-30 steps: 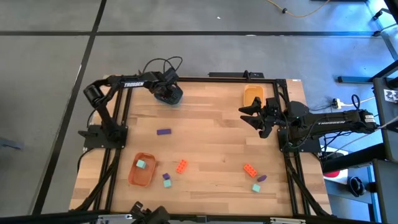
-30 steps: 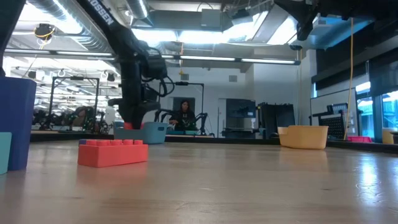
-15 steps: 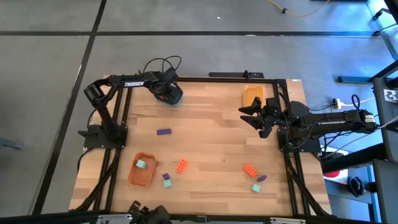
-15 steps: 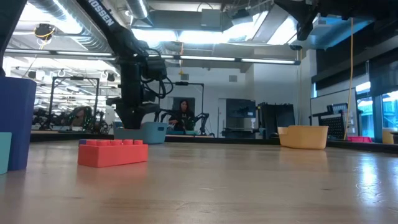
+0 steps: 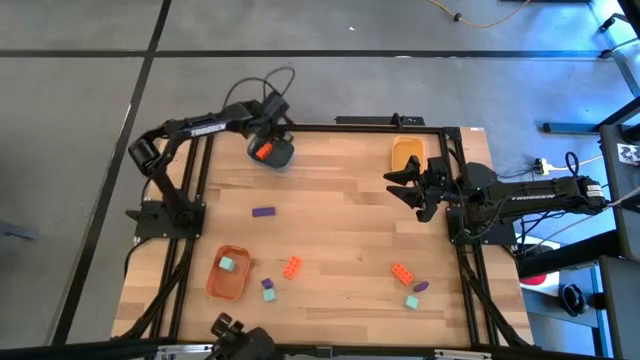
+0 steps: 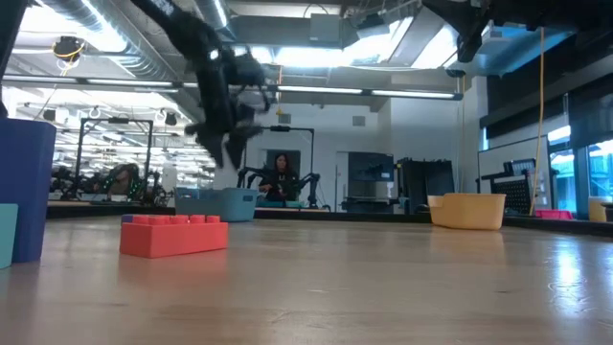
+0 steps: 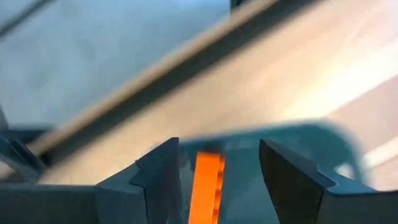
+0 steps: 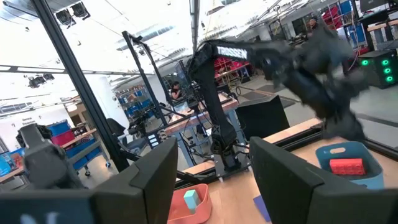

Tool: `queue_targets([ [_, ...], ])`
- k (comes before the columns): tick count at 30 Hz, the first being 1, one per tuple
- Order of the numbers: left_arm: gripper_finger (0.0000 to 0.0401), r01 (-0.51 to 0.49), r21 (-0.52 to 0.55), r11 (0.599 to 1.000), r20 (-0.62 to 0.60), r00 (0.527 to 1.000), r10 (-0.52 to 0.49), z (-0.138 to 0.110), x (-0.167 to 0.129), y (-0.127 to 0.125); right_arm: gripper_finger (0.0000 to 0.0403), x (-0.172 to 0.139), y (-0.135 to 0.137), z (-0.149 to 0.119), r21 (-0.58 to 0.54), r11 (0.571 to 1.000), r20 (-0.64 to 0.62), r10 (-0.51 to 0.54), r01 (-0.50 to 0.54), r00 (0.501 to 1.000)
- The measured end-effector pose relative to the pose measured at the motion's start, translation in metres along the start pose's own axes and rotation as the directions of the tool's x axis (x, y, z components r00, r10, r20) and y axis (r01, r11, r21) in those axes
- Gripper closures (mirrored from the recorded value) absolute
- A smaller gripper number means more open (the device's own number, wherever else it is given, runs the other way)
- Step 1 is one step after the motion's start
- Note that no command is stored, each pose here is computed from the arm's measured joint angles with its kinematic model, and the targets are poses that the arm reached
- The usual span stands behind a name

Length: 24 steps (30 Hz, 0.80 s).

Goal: Sort & place blocks by color
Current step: Put the top blue block into the yellow bin

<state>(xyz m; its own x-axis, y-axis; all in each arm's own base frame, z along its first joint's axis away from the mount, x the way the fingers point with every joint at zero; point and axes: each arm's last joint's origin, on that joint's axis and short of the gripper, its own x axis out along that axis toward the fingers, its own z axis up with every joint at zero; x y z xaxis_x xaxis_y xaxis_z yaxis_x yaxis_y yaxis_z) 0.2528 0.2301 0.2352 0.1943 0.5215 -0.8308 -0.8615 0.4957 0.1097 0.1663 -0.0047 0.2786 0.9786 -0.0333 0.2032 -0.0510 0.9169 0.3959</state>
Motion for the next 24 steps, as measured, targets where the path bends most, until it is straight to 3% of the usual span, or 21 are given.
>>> queue_targets([
  [3,0.0185,0.04,0.008,0.999,0.088,0.995,-0.04,0.018,-0.032,0.001,0.02,0.0,0.0,0.0,0.0,1.0,0.0,0.0,0.0,1.0],
  [6,0.0185,0.143,0.015,0.99,0.185,0.972,-0.144,0.024,-0.068,-0.002,0.02,0.0,0.0,0.0,-0.001,1.0,0.0,0.0,0.0,1.0],
  [11,0.0187,0.338,0.102,0.935,0.357,0.865,-0.352,0.005,-0.129,-0.022,0.02,0.0,0.0,0.0,-0.002,1.0,0.0,0.0,0.0,1.0],
  [14,0.0188,0.456,0.175,0.873,0.469,0.74,-0.481,-0.023,-0.16,-0.04,0.02,0.0,0.0,0.0,-0.003,1.0,-0.001,0.0,0.0,1.0],
  [20,0.0188,0.657,0.294,0.694,0.616,0.424,-0.663,-0.095,-0.193,-0.07,0.02,0.0,0.0,0.0,-0.011,1.0,-0.001,0.0,0.0,1.0],
  [24,0.0188,0.712,0.352,0.608,0.637,0.293,-0.713,-0.132,-0.198,-0.075,0.02,0.0,0.0,0.0,-0.049,0.999,-0.001,0.0,0.0,1.0],
])
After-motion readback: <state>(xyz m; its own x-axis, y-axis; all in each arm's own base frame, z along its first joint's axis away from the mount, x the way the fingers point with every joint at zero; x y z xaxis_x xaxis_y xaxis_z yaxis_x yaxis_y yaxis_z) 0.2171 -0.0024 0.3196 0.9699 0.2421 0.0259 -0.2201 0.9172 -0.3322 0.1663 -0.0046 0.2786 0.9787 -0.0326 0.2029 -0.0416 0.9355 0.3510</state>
